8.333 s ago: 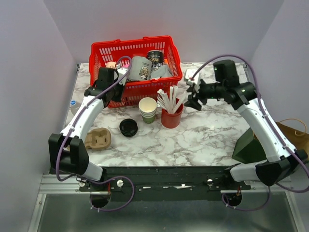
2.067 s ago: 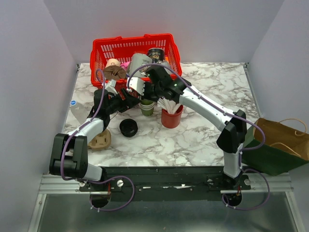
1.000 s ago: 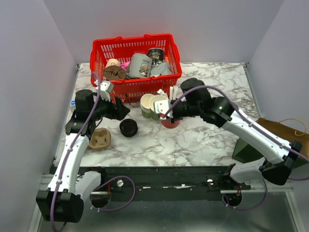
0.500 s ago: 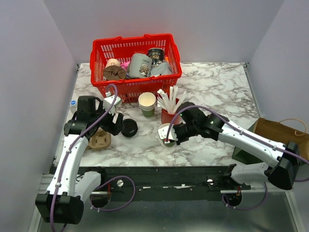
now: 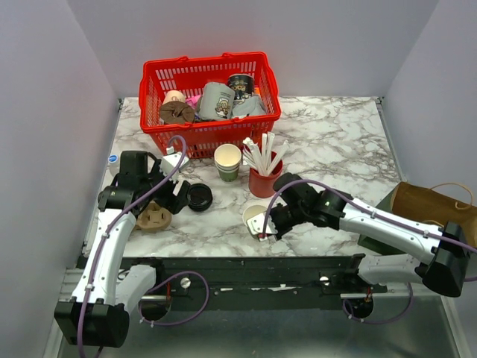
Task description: Pack the takeout coffee
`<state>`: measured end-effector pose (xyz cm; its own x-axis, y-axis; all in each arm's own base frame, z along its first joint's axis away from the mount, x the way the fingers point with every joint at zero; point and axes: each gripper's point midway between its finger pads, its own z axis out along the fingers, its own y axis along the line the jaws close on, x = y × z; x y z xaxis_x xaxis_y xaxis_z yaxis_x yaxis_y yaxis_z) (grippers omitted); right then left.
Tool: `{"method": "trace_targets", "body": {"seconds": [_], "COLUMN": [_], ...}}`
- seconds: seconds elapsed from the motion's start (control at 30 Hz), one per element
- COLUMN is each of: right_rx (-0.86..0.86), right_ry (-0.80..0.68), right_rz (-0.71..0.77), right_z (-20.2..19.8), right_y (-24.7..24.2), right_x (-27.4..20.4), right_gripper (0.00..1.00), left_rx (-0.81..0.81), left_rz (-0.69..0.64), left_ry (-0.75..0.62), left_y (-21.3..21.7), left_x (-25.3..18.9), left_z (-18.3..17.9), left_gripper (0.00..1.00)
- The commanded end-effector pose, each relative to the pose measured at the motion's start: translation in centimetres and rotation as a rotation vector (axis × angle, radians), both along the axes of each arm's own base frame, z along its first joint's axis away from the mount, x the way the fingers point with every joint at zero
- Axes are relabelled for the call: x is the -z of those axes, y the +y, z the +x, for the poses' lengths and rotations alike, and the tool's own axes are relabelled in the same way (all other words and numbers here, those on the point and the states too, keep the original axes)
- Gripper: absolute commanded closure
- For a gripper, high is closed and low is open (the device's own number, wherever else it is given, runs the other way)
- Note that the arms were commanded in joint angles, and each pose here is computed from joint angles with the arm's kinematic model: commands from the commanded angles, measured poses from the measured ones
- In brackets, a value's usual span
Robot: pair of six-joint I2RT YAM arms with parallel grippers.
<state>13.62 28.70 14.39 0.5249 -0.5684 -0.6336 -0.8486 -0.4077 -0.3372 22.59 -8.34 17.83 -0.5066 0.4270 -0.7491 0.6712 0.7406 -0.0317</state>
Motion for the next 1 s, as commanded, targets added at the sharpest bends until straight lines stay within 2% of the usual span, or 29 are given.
{"method": "trace_targets", "body": {"seconds": [0.0,0.4,0.43,0.47,0.53,0.57,0.63,0.7,0.8,0.83,0.9,0.97], "right_rx": [-0.055,-0.06,-0.059,-0.057,-0.052,-0.05,-0.035,-0.006,0.088,0.149,0.243,0.411], "right_ry": [-0.012,-0.043,-0.043,-0.046,-0.056,-0.061,-0.083,-0.101,-0.151,-0.155,-0.142,-0.093], "right_rz": [0.059,0.054,0.047,0.044,0.013,0.006,-0.024,-0.032,-0.009,0.009,0.028,0.103], "right_z": [-1.2,-1.3,-1.3,-1.3,-1.2,-1.2,-1.0,-0.6,0.6,1.1,2.2,4.0], "right_y": [0.8,0.4,0.3,0.2,-0.4,-0.6,-1.5,-2.2,-3.1,-3.6,-4.2,-4.4], "right_x": [-0.3,1.5,1.5,1.3,1.4,1.3,1.0,0.2,-1.8,-2.7,-4.0,-7.2], "right_gripper": [0.99,0.99,0.85,0.76,0.59,0.56,0.5,0.49,0.46,0.44,0.44,0.44], "left_rx": [0.017,0.054,0.077,0.104,0.203,0.235,0.361,0.446,0.57,0.583,0.595,0.559], "left_rz": [0.039,0.042,0.044,0.046,0.061,0.066,0.08,0.091,0.121,0.146,0.166,0.185], "left_ry": [-0.003,0.019,0.027,0.028,0.008,-0.009,-0.044,-0.071,-0.047,-0.013,0.056,0.167], "left_y": [0.5,0.1,-0.1,-0.3,-1.1,-1.3,-2.3,-3.0,-4.5,-4.3,-4.7,-4.4], "left_x": [0.4,1.1,1.2,1.3,1.5,1.3,1.2,0.5,0.2,0.5,0.9,1.9], "left_z": [0.1,0.4,0.0,-0.4,-1.4,-1.8,-2.9,-3.3,-3.9,-4.2,-3.6,-3.2], "left_gripper": [0.12,0.13,0.12,0.11,0.09,0.09,0.09,0.09,0.12,0.18,0.24,0.29]}}
